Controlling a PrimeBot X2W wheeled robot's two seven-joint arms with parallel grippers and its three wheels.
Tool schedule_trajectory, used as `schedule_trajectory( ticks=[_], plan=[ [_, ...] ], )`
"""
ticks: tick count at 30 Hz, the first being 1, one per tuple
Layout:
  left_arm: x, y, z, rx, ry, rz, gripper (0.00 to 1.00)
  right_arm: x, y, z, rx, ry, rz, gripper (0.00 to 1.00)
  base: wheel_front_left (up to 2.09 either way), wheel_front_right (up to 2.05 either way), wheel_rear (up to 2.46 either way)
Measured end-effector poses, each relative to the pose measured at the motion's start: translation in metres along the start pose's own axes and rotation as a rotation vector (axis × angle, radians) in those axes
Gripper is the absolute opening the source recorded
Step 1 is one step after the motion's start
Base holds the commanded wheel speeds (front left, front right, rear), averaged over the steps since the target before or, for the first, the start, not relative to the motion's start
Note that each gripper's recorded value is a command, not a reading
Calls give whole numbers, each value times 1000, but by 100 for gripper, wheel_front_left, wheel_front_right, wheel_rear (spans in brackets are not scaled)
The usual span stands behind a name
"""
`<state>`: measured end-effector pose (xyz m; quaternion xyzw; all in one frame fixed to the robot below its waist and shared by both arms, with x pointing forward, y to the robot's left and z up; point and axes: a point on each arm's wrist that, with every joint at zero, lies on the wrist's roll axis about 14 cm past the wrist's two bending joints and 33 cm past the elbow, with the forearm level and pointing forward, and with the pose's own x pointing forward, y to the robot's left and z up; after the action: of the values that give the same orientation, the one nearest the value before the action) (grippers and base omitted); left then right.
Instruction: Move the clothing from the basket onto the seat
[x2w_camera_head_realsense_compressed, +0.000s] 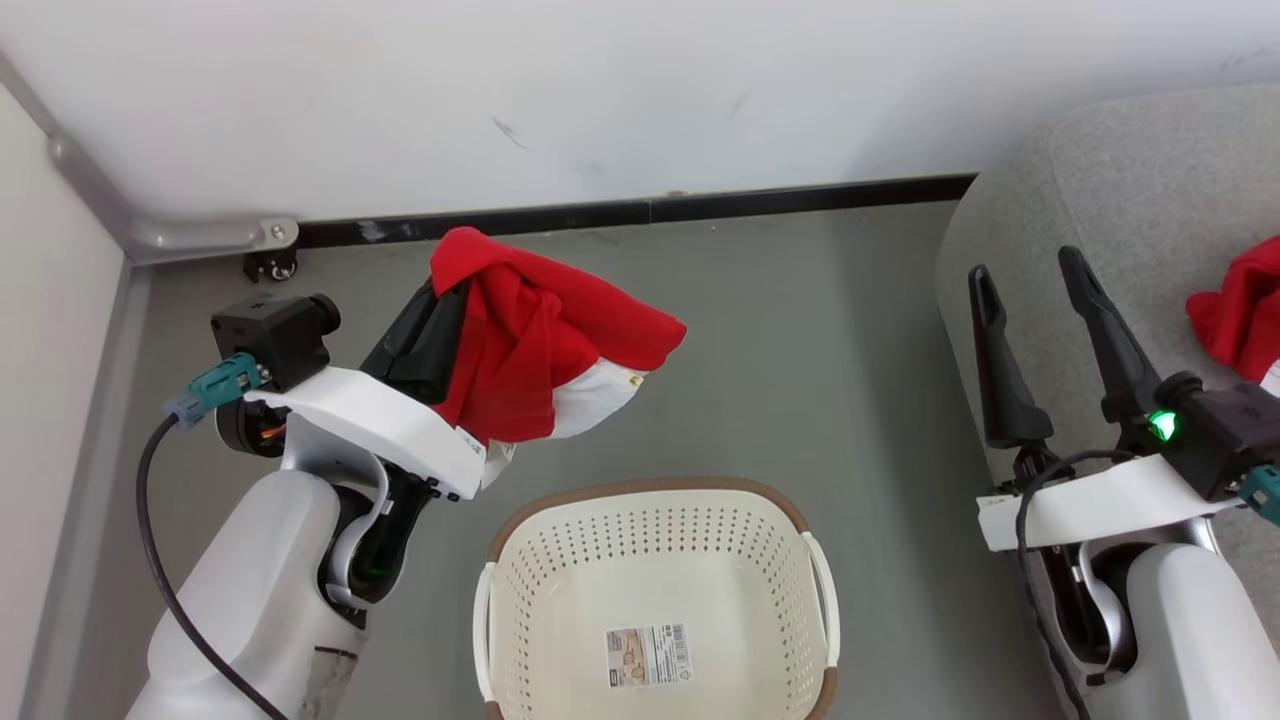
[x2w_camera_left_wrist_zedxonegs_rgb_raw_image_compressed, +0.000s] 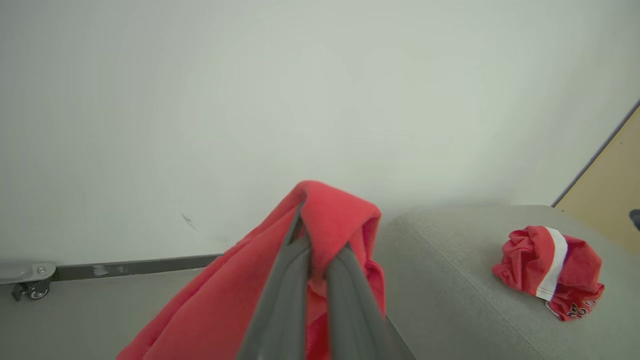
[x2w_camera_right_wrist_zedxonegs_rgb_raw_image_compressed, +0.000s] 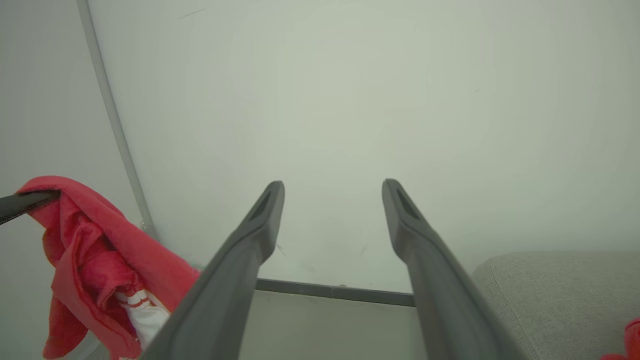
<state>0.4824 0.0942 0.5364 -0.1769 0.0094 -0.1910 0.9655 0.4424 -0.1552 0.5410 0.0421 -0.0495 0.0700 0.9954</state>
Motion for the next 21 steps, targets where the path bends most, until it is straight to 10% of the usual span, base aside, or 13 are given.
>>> schedule_trajectory(
  ticks=[21],
  plan=[
    [-31,-21,39,52,-47,-20,0,-22,25,21,-9,-16,61,100,0,0,0]
  ],
)
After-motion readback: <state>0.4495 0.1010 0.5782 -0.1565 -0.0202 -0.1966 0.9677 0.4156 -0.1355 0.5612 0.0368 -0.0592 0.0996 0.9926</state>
